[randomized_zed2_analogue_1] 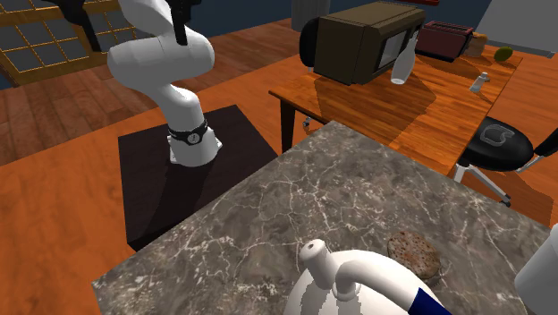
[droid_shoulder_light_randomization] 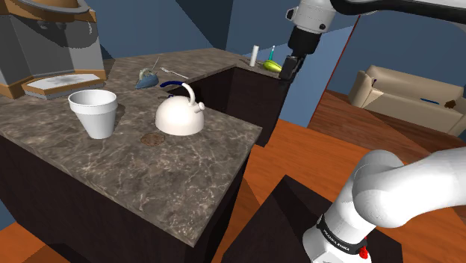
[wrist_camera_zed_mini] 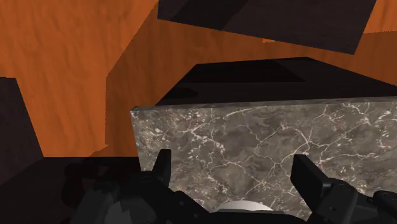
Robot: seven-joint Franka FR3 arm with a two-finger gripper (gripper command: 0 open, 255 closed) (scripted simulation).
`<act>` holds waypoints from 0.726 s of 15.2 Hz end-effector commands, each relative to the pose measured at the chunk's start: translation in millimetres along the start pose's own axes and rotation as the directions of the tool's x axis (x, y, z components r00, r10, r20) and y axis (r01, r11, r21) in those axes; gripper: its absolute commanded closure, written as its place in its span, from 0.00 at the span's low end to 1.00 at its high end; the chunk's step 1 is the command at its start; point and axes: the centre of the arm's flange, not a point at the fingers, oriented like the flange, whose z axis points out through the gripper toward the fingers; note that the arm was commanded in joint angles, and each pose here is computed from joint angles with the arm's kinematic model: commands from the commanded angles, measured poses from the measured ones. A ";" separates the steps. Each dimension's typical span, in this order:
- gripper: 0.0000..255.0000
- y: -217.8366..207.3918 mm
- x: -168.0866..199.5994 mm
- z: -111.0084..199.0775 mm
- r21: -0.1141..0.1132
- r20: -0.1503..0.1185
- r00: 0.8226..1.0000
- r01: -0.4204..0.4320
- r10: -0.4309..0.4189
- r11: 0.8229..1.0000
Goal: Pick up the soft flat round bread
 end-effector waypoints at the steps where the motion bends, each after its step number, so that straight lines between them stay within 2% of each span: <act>1: 0.00 0.0 0.0 0.0 0.000 0.000 1.000 0.000 0.000 1.000; 6: 0.00 -46.1 34.7 31.2 0.012 0.016 0.995 -0.102 0.102 0.995; 11: 0.00 -88.8 73.5 62.5 0.022 0.033 0.979 -0.204 0.203 0.979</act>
